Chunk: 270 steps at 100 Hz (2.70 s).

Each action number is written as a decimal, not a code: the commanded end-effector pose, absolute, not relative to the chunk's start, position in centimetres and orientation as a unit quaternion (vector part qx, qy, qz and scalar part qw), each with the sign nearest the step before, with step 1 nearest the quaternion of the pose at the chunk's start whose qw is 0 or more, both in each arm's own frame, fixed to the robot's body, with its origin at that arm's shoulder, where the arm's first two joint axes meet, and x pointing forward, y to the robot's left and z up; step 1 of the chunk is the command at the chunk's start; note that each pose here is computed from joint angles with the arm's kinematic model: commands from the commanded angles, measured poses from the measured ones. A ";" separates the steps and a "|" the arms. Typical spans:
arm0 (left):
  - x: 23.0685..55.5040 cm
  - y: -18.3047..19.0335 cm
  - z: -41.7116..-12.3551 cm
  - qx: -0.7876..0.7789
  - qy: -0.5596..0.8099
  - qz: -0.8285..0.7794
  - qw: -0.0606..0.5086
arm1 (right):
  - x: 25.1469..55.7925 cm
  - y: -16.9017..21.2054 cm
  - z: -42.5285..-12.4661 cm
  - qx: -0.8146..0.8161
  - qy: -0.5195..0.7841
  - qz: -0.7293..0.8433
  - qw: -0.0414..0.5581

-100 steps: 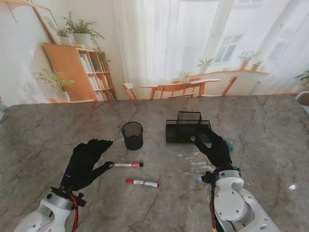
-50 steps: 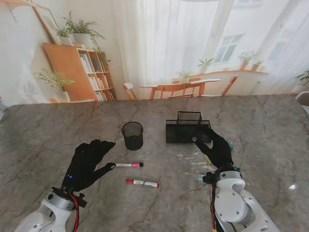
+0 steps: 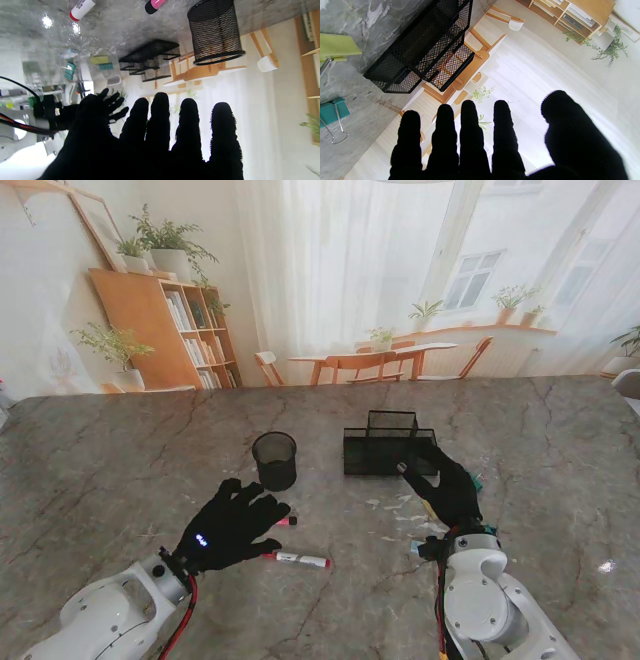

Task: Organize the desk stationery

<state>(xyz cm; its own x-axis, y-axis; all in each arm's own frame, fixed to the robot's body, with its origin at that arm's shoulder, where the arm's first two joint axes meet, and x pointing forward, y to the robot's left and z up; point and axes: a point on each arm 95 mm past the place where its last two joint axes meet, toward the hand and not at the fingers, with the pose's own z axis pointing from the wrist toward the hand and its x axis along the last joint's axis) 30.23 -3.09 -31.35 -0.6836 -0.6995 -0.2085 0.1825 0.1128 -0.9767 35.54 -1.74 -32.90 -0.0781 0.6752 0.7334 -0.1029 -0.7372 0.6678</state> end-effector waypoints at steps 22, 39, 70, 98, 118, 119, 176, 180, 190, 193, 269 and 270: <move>32.2 -4.9 -32.9 -0.179 0.696 -0.599 0.353 | 35.5 -1.6 -32.8 0.622 0.225 0.697 0.277; 33.4 -5.2 -33.9 -0.173 0.718 -0.568 0.362 | 35.4 -1.6 -32.8 0.624 0.221 0.696 0.277; 35.0 -5.4 -34.8 -0.167 0.747 -0.528 0.368 | 35.4 -1.5 -32.8 0.627 0.217 0.696 0.275; 36.4 -5.2 -35.7 -0.175 0.764 -0.502 0.364 | 35.6 -1.3 -32.8 0.631 0.215 0.697 0.265; 37.5 -5.0 -36.5 -0.179 0.772 -0.491 0.361 | 35.8 -1.2 -32.8 0.631 0.215 0.698 0.260; 37.6 -5.0 -36.6 -0.179 0.772 -0.491 0.361 | 35.8 -1.2 -32.8 0.631 0.215 0.698 0.260; 39.2 -5.7 -39.3 -0.200 0.783 -0.470 0.355 | 36.0 -0.9 -32.9 0.634 0.207 0.702 0.251; 39.1 -5.8 -39.4 -0.200 0.785 -0.468 0.354 | 36.0 -0.9 -32.8 0.634 0.206 0.702 0.251; 39.0 -5.9 -39.8 -0.202 0.788 -0.465 0.348 | 35.9 -0.9 -32.8 0.634 0.200 0.704 0.252; 38.9 -5.9 -39.9 -0.203 0.790 -0.464 0.347 | 35.9 -0.9 -32.8 0.634 0.197 0.704 0.252; 38.1 -6.2 -40.8 -0.211 0.786 -0.491 0.311 | 35.4 -1.6 -32.7 0.631 0.175 0.709 0.263; 38.0 -6.2 -40.8 -0.211 0.786 -0.492 0.311 | 35.4 -1.6 -32.7 0.631 0.175 0.709 0.263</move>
<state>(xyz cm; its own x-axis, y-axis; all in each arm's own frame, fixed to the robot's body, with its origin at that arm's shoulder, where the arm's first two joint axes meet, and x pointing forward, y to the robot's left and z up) 39.44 -6.60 -38.68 -0.6987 -0.6448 -0.3100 0.0270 0.4093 -0.9120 35.45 -1.77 -32.51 -0.0632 0.6015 0.7964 -0.1645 -0.7934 0.5861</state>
